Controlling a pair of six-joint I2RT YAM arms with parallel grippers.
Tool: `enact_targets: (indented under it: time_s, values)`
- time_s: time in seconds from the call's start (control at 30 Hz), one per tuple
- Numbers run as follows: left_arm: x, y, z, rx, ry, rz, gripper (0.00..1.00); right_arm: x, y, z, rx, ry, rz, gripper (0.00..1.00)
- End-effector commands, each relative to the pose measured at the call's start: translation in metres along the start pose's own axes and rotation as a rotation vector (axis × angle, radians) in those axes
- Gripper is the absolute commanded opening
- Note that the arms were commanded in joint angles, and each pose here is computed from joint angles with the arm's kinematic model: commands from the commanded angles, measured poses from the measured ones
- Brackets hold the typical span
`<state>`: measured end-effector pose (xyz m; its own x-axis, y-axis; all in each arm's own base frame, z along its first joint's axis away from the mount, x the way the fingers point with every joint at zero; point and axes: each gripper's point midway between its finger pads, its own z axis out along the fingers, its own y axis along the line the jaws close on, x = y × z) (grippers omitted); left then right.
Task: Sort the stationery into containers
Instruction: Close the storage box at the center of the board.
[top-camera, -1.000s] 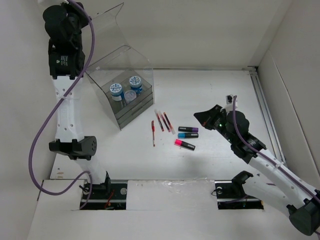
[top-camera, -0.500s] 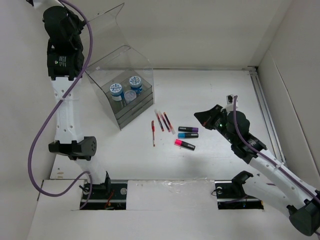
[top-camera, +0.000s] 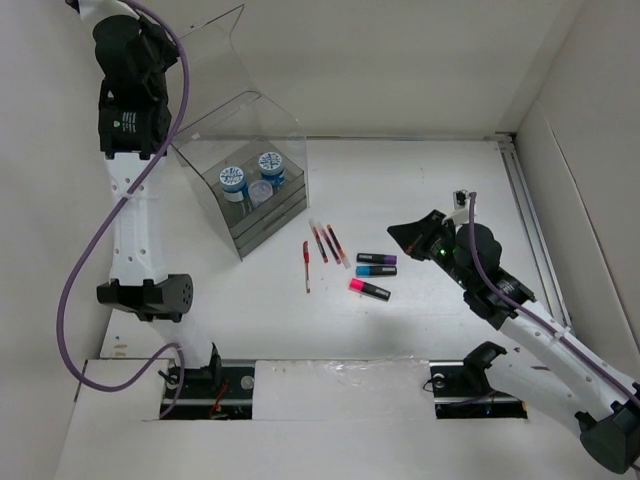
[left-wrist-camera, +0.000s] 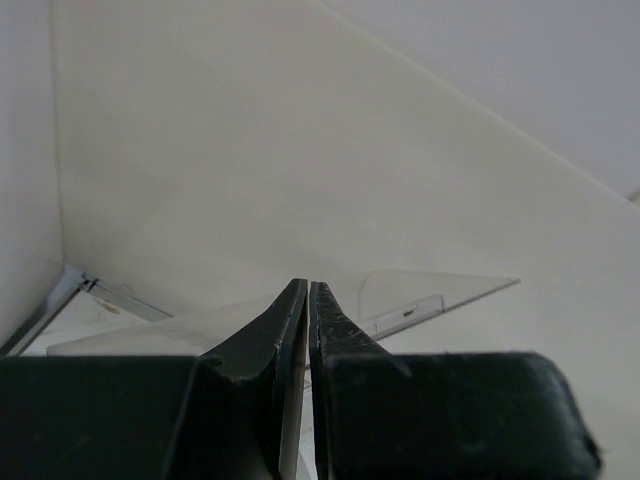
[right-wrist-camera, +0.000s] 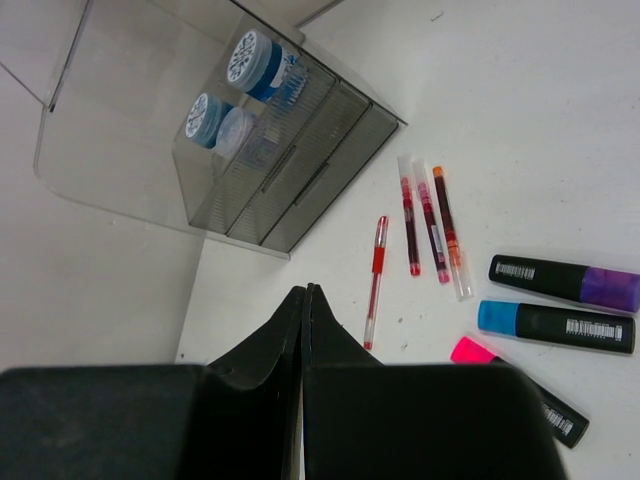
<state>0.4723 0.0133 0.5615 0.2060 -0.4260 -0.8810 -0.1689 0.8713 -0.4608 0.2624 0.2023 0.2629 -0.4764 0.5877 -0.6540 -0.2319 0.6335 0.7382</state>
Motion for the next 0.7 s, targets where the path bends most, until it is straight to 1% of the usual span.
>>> enact_targets:
  time_s: [0.0,0.13,0.17,0.2,0.27,0.37,0.47,0.53,0.6,0.63,0.67]
  values:
    - [-0.011,-0.013,-0.027,0.076,0.017,-0.034,0.03,-0.024,0.031,-0.006,-0.093,-0.065,-0.013,0.00]
    - [-0.007,-0.022,-0.040,0.135,0.054,-0.064,0.03,-0.024,0.031,-0.006,-0.093,-0.065,-0.013,0.00]
    - [0.002,-0.022,-0.038,0.139,0.078,-0.060,0.03,-0.024,0.031,-0.006,-0.093,-0.065,-0.013,0.00]
    - [-0.002,-0.028,-0.044,0.171,0.081,-0.073,0.01,-0.025,0.033,-0.008,-0.100,-0.071,-0.013,0.00]
    - [0.000,-0.031,-0.052,0.193,0.099,-0.082,0.01,-0.025,0.033,-0.008,-0.100,-0.071,-0.013,0.00]
    - [-0.017,-0.043,-0.071,0.260,0.078,-0.098,0.00,-0.025,0.033,-0.008,-0.100,-0.071,-0.013,0.00]
    - [-0.017,-0.051,-0.085,0.316,0.104,-0.106,0.00,-0.025,0.033,-0.008,-0.100,-0.071,-0.013,0.00]
    - [-0.007,-0.046,-0.087,0.299,0.136,-0.113,0.00,-0.025,0.033,-0.008,-0.100,-0.071,-0.013,0.00]
    - [-0.024,-0.038,-0.098,0.264,0.072,-0.120,0.00,-0.027,0.035,-0.010,-0.107,-0.077,-0.012,0.00]
    - [-0.017,-0.029,-0.096,0.227,0.066,-0.119,0.00,-0.027,0.035,-0.010,-0.107,-0.077,-0.012,0.00]
    - [-0.041,-0.024,-0.104,0.203,-0.022,-0.134,0.00,-0.027,0.035,-0.010,-0.107,-0.077,-0.012,0.00]
